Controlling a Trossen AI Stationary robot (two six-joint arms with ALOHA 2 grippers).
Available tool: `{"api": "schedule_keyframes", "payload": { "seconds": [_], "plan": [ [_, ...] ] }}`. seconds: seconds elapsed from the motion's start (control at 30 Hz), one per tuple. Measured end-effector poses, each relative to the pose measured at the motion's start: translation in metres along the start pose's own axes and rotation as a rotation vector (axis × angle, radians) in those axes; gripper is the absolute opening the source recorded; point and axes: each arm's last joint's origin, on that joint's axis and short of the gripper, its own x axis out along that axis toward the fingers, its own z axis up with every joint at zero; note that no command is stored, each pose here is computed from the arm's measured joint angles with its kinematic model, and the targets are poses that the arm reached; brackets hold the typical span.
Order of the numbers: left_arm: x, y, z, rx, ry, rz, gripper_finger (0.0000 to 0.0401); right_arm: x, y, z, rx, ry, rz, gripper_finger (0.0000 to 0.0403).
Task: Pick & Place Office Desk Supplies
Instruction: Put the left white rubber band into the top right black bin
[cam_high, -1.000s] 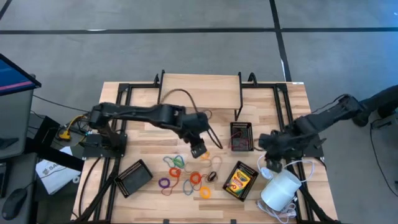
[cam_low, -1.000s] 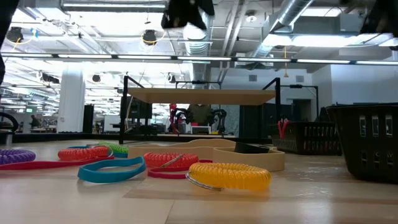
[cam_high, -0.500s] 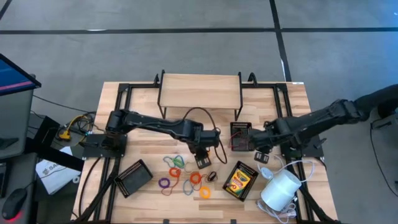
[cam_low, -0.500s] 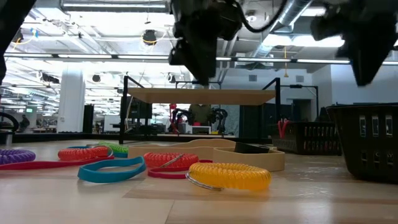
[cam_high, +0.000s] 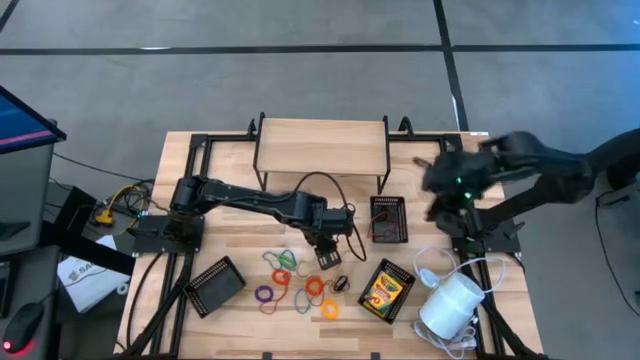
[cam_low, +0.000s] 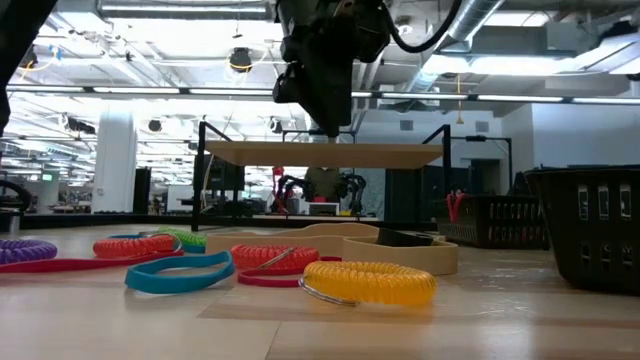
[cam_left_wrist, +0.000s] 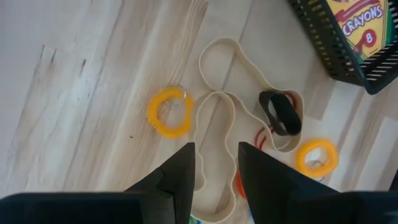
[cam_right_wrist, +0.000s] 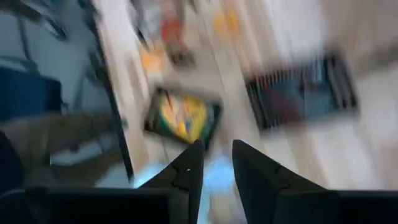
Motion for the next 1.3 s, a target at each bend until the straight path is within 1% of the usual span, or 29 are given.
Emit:
{"api": "schedule_keyframes", "payload": {
  "seconds": [0.07, 0.13, 0.17, 0.23, 0.3, 0.33, 0.4, 0.5, 0.57, 0.63, 0.7, 0.8, 0.93, 1.03, 1.13, 1.23, 1.3],
  "plan": [
    [0.0, 0.0, 0.0, -0.008, 0.0, -0.003, 0.0115, 0.002, 0.007, 0.023, -0.052, -0.006, -0.023, 0.0078],
    [0.0, 0.0, -0.001, -0.025, 0.009, -0.004, 0.0115, 0.017, 0.016, 0.051, -0.121, -0.002, -0.032, 0.0075],
    [0.0, 0.0, -0.001, -0.03, 0.01, -0.005, 0.0115, 0.027, 0.017, 0.06, -0.157, 0.027, -0.04, 0.0074],
    [0.0, -0.001, -0.001, -0.038, 0.01, -0.007, 0.0115, 0.044, 0.024, 0.073, -0.22, 0.083, -0.03, 0.0073],
    [0.0, -0.003, -0.002, -0.049, 0.014, -0.007, 0.0115, 0.046, 0.027, 0.083, -0.246, 0.058, -0.016, 0.0073],
    [0.0, -0.004, -0.003, -0.048, 0.014, -0.008, 0.0115, 0.041, 0.026, 0.082, -0.244, 0.054, -0.005, 0.0073],
    [0.0, -0.007, -0.005, -0.04, 0.02, -0.01, 0.0115, 0.018, 0.022, 0.074, -0.202, -0.008, 0.019, 0.0072],
    [0.0, -0.01, -0.007, -0.033, 0.024, -0.013, 0.0115, -0.016, 0.012, 0.047, -0.124, -0.094, 0.027, 0.0072],
    [0.0, -0.011, -0.008, -0.03, 0.03, -0.011, 0.0115, -0.027, 0.006, 0.027, -0.064, -0.119, 0.02, 0.0072],
    [0.0, -0.011, -0.01, -0.028, 0.042, -0.007, 0.0115, -0.03, -0.003, 0.006, 0.005, -0.115, 0.015, 0.0072],
    [0.0, -0.012, -0.01, -0.025, 0.058, -0.024, 0.0115, -0.025, -0.011, -0.016, 0.068, -0.079, 0.012, 0.0072],
    [0.0, -0.012, -0.013, -0.015, 0.1, -0.063, 0.0115, -0.005, -0.02, -0.043, 0.134, 0.022, 0.014, 0.0072],
    [-0.001, -0.01, -0.02, 0.0, 0.193, -0.08, 0.0115, 0.024, -0.026, -0.068, 0.167, 0.154, -0.007, 0.0072],
    [-0.002, -0.01, -0.027, 0.024, 0.259, -0.067, 0.0115, 0.04, -0.027, -0.077, 0.155, 0.217, -0.038, 0.0072],
    [-0.003, -0.008, -0.029, 0.038, 0.286, -0.057, 0.0115, 0.059, -0.025, -0.08, 0.11, 0.286, -0.086, 0.0072],
    [-0.008, -0.009, -0.028, 0.036, 0.257, -0.073, 0.0115, 0.078, -0.026, -0.08, 0.058, 0.348, -0.132, 0.0072],
    [-0.01, -0.011, -0.025, 0.015, 0.217, -0.092, 0.0115, 0.089, -0.025, -0.078, 0.034, 0.353, -0.143, 0.0072]
  ]
}}
